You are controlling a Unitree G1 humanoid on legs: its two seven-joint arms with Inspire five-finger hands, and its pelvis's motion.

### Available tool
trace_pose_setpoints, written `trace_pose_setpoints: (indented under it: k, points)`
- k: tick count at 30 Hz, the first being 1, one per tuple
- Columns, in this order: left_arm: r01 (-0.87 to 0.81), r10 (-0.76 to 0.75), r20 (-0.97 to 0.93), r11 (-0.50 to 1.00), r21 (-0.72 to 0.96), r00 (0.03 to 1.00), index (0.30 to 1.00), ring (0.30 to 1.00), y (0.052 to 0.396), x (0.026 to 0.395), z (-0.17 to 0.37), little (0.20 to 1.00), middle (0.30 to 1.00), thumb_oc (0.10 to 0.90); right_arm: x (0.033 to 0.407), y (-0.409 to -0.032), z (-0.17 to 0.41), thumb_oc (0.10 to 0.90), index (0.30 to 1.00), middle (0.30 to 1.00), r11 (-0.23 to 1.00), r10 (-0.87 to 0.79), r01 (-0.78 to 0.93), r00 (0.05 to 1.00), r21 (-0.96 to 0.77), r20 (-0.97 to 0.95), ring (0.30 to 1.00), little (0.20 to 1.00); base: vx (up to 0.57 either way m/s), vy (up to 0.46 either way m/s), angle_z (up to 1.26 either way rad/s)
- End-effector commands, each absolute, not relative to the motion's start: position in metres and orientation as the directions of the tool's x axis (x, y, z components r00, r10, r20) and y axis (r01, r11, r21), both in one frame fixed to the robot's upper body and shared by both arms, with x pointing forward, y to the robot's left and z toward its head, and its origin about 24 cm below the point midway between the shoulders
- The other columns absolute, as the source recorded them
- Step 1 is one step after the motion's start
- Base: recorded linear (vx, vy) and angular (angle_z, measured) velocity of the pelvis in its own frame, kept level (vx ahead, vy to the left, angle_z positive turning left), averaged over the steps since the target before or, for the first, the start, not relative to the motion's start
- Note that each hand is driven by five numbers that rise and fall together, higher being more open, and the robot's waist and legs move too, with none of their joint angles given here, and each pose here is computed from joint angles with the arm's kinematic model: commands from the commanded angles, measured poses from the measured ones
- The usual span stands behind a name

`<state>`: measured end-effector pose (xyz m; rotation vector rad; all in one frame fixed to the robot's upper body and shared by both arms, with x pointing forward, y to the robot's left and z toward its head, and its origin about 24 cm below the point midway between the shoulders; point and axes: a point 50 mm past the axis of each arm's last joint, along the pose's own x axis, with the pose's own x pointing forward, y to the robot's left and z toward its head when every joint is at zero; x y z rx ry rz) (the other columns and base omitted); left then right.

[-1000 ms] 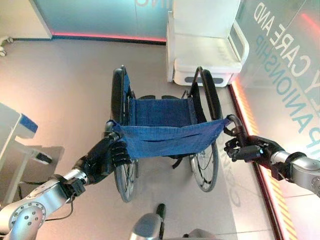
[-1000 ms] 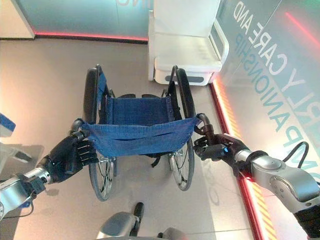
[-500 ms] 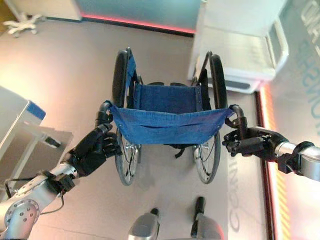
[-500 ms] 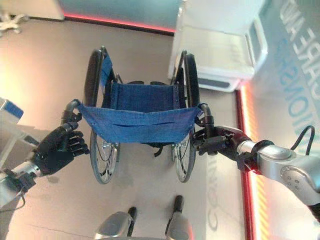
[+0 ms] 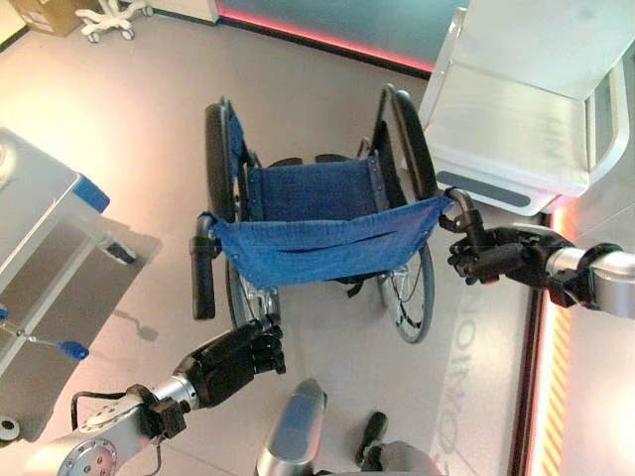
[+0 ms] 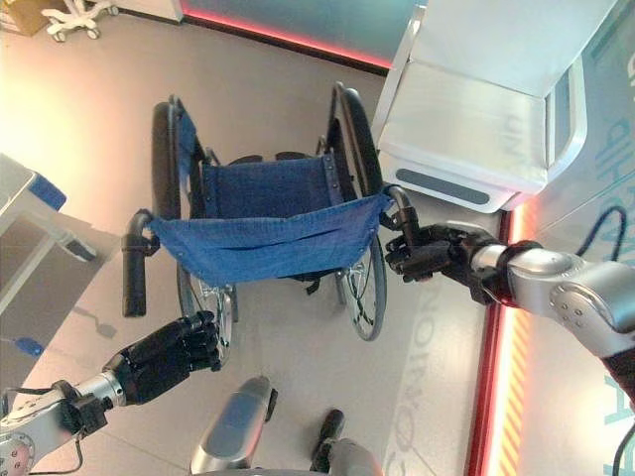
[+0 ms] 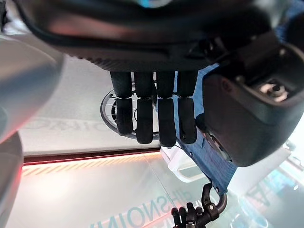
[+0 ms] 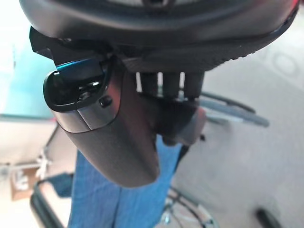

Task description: Push the wheelchair next to the bed

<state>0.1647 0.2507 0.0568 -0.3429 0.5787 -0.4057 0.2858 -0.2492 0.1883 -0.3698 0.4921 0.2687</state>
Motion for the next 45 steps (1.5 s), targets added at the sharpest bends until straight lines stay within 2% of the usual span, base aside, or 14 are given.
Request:
trace_pose_setpoints:
  k: [1, 7, 12, 24, 25, 26, 27, 34, 42, 45]
  points:
    - [0.342, -0.448, -0.363, 0.883, -0.321, 0.817, 0.3, 0.3, 0.256, 0.172, 0.082, 0.3, 0.3, 0.4, 0.306, -0.227, 0.287, 0.4, 0.3, 0.3, 0.868, 0.255, -0.265, 0.964, -0.42, -0.082, 0.3, 0.3, 0.56, -0.005, -0.71]
    - [0.333, -0.425, -0.357, 0.897, -0.29, 0.832, 0.3, 0.3, 0.249, 0.185, 0.086, 0.3, 0.3, 0.4, 0.315, -0.23, 0.259, 0.4, 0.3, 0.3, 0.877, 0.223, -0.238, 0.971, -0.418, -0.084, 0.3, 0.3, 0.45, -0.004, 0.03]
    - [0.276, -0.346, -0.374, 0.934, -0.229, 0.86, 0.3, 0.3, 0.267, 0.193, 0.1, 0.3, 0.3, 0.4, 0.313, -0.233, 0.244, 0.4, 0.3, 0.3, 0.906, 0.214, -0.225, 0.974, -0.358, -0.071, 0.3, 0.3, 0.39, 0.038, -0.07]
    - [0.307, -0.361, -0.312, 0.928, -0.21, 0.879, 0.3, 0.3, 0.273, 0.206, 0.132, 0.3, 0.3, 0.4, 0.288, -0.259, 0.257, 0.4, 0.3, 0.3, 0.924, 0.149, -0.135, 0.989, -0.359, 0.013, 0.3, 0.3, 0.14, -0.118, 0.37]
    - [0.306, -0.362, -0.315, 0.928, -0.214, 0.877, 0.371, 0.371, 0.272, 0.206, 0.13, 0.371, 0.371, 0.447, 0.288, -0.26, 0.258, 0.4, 0.3, 0.3, 0.924, 0.147, -0.133, 0.989, -0.36, 0.012, 0.3, 0.3, 0.15, -0.132, 0.79]
    - [0.294, -0.355, -0.331, 0.93, -0.222, 0.874, 0.787, 0.787, 0.271, 0.202, 0.123, 0.787, 0.787, 0.725, 0.288, -0.263, 0.263, 0.4, 0.3, 0.3, 0.923, 0.138, -0.128, 0.99, -0.363, 0.004, 0.3, 0.3, 0.15, -0.086, 0.81]
    - [0.279, -0.347, -0.346, 0.932, -0.233, 0.872, 0.9, 0.9, 0.271, 0.198, 0.118, 0.9, 0.9, 0.8, 0.287, -0.266, 0.266, 0.4, 0.3, 0.3, 0.924, 0.129, -0.121, 0.992, -0.364, -0.003, 0.3, 0.3, 0.14, -0.071, 0.72]
    - [0.095, -0.224, -0.427, 0.948, -0.304, 0.876, 0.9, 0.9, 0.291, 0.177, 0.091, 0.9, 0.9, 0.8, 0.288, -0.271, 0.274, 0.4, 0.3, 0.3, 0.916, 0.115, -0.116, 0.993, -0.384, -0.025, 0.3, 0.3, 0.05, -0.026, 0.22]
    - [0.027, -0.164, -0.453, 0.955, -0.294, 0.876, 0.9, 0.9, 0.304, 0.166, 0.083, 0.9, 0.9, 0.8, 0.294, -0.266, 0.276, 0.4, 0.3, 0.3, 0.911, 0.125, -0.127, 0.992, -0.393, -0.03, 0.3, 0.3, 0.01, -0.028, 0.1]
    - [-0.05, -0.091, -0.478, 0.96, -0.274, 0.874, 0.9, 0.9, 0.314, 0.162, 0.079, 0.9, 0.9, 0.8, 0.297, -0.264, 0.275, 0.4, 0.3, 0.3, 0.91, 0.127, -0.131, 0.991, -0.393, -0.035, 0.3, 0.3, 0.0, -0.048, 0.11]
